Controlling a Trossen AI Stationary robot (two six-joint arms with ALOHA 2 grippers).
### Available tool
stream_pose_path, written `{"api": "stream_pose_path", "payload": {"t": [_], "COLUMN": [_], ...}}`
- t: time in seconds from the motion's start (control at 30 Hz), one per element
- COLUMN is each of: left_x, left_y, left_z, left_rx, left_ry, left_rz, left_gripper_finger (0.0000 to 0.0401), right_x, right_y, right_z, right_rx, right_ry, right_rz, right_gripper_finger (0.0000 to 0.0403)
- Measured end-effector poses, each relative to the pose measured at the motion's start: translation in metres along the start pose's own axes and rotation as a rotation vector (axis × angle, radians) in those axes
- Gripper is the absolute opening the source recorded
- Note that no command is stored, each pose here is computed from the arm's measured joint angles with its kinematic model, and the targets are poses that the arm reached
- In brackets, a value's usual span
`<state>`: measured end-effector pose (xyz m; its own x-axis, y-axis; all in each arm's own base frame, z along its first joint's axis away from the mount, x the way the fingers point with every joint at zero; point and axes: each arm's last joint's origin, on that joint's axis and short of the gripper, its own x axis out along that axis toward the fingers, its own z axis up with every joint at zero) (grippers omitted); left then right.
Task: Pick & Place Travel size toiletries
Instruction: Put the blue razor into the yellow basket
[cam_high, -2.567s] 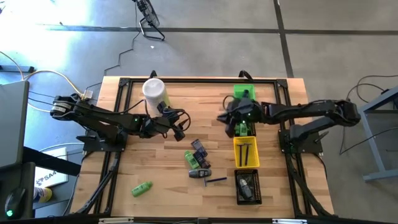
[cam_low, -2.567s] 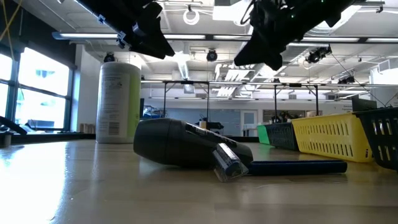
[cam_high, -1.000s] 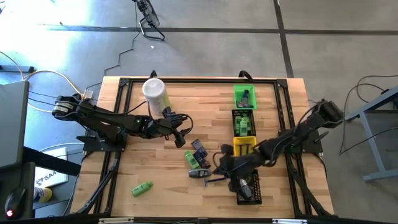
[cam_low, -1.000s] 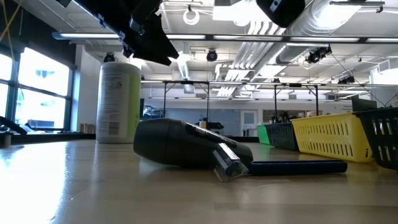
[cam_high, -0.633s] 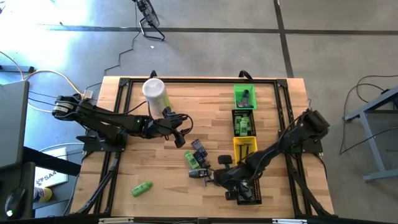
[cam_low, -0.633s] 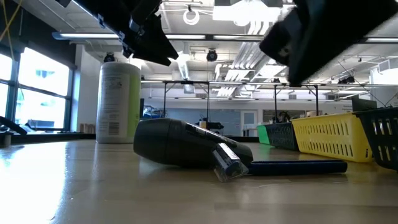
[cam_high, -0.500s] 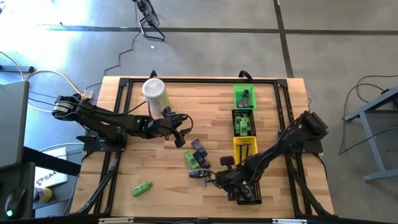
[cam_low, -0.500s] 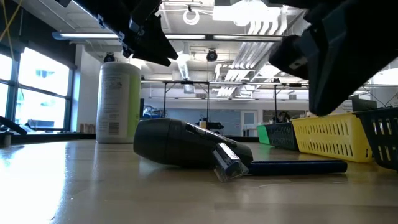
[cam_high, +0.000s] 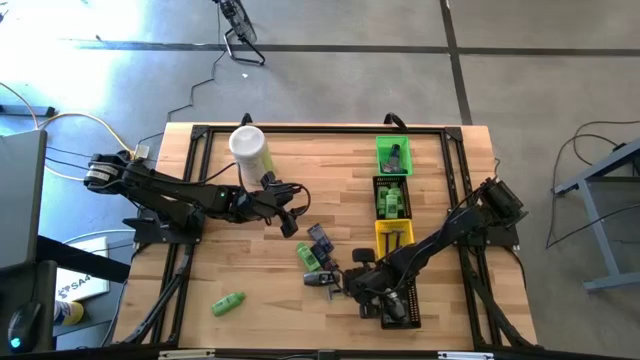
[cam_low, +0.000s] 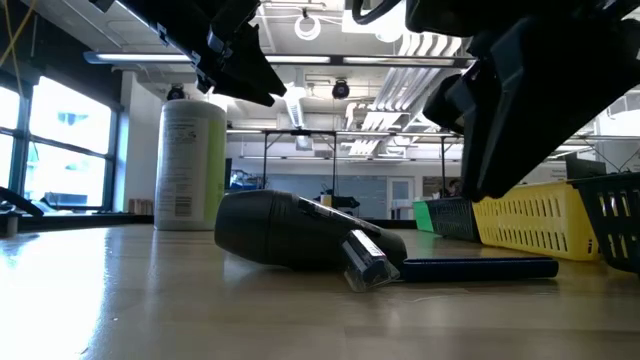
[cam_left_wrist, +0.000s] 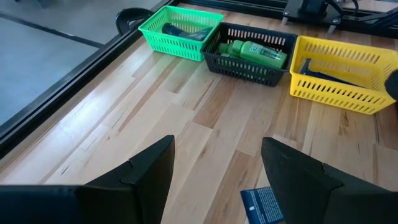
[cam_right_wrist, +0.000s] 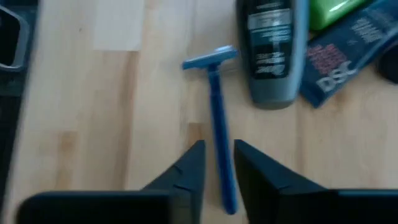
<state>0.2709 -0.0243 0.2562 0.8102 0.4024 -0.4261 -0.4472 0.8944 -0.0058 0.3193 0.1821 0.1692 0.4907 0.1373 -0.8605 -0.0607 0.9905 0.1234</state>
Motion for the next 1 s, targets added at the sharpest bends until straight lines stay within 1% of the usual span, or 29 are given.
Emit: {"api": "stream_pose_path", "payload": {"t": [0.07,0.17,0.3,0.4,0.63,1.0], "left_x": [0.000,0.000,0.000,0.000,0.000,0.000], "left_y": [0.000,0.000,0.000,0.000,0.000,0.000], "left_z": [0.000,0.000,0.000,0.000,0.000,0.000], "left_rx": [0.000,0.000,0.000,0.000,0.000,0.000], "left_ry": [0.000,0.000,0.000,0.000,0.000,-0.001], "left_rz": [0.000,0.000,0.000,0.000,0.000,0.003], "left_gripper_finger": [0.0235,0.0235,0.0235,0.0235,0.0235,0.0235], "right_x": [0.000,0.000,0.000,0.003,0.013,0.018], "right_y": [0.000,0.000,0.000,-0.001,-0.007,-0.009], "right_z": [0.000,0.000,0.000,-0.004,-0.017,-0.023], "right_rx": [-0.019,-0.040,-0.044,-0.044,-0.043,-0.049], "right_ry": [-0.007,0.000,-0.003,-0.003,-0.014,-0.027], "right_rz": [-0.017,0.000,0.000,-0.002,0.000,0.001], "right_gripper_finger": [0.0108,0.0147,0.0172,0.0174,0.0163,0.0167]}}
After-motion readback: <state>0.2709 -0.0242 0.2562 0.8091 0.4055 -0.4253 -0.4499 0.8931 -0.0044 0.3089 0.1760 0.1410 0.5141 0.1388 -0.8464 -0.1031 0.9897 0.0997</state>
